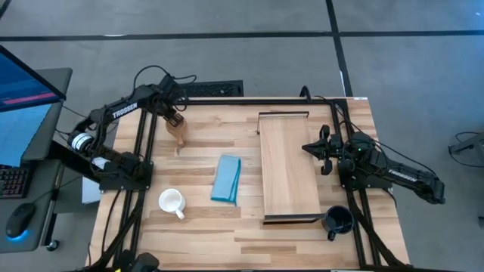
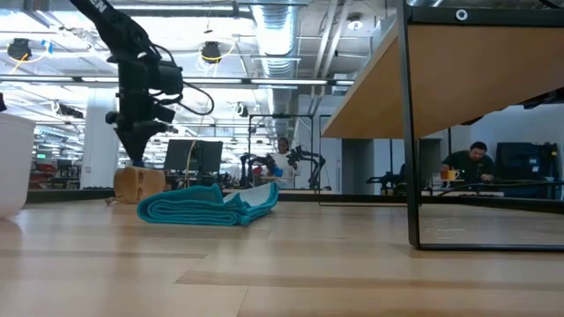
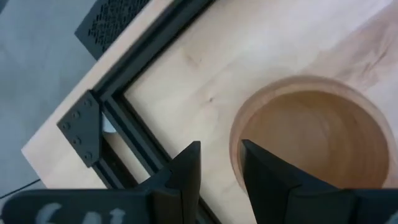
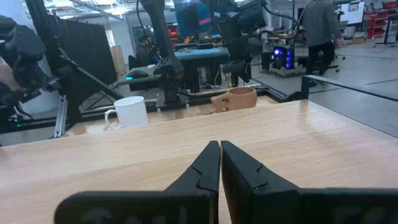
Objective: Stack small to large cups/mugs on shelf
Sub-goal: Put the brown mug on the shelf
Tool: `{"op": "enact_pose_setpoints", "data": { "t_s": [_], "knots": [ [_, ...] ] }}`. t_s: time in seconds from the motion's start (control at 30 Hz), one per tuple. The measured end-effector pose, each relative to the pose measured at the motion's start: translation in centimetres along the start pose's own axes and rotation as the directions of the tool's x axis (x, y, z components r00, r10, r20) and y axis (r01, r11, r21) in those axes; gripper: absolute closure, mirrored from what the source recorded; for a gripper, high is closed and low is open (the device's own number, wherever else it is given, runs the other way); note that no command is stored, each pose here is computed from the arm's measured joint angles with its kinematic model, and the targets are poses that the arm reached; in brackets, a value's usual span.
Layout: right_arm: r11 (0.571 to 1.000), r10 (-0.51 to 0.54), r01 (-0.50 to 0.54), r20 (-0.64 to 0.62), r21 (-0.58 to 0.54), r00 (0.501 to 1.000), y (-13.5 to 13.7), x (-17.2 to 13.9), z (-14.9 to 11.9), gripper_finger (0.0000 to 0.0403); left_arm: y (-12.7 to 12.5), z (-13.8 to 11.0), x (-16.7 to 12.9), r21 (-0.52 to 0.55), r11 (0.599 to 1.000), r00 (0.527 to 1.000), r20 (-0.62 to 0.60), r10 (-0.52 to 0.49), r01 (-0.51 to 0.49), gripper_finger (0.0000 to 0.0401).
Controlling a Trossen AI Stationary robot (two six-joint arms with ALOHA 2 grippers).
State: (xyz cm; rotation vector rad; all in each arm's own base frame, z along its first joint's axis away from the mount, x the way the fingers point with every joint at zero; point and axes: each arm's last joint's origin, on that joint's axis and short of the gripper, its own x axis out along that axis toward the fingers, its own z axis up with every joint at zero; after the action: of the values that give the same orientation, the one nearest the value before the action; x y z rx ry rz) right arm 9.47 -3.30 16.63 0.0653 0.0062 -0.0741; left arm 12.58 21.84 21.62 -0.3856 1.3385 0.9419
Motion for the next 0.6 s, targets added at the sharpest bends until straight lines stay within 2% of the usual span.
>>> {"op": "enact_pose_setpoints", "data": {
  "t_s": [0.23,0.37,0.6],
  "knots": [
    [1.0,0.0,0.0,0.0,-0.001,1.0,0.0,0.0,0.0,0.0365,-0.6,0.3,2.6,0.03,0.999,0.995,-0.093,-0.03,0.033,0.0296],
    [1.0,0.0,0.0,0.0,0.0,1.0,0.0,0.0,0.0,0.0365,-1.0,0.7,4.6,0.067,0.998,0.987,-0.159,-0.009,0.02,0.0296],
    [1.0,0.0,0.0,0.0,-0.001,1.0,0.0,0.0,0.0,0.0365,-1.9,2.0,5.8,0.136,0.99,0.982,-0.191,-0.018,0.045,0.03]
  ]
}}
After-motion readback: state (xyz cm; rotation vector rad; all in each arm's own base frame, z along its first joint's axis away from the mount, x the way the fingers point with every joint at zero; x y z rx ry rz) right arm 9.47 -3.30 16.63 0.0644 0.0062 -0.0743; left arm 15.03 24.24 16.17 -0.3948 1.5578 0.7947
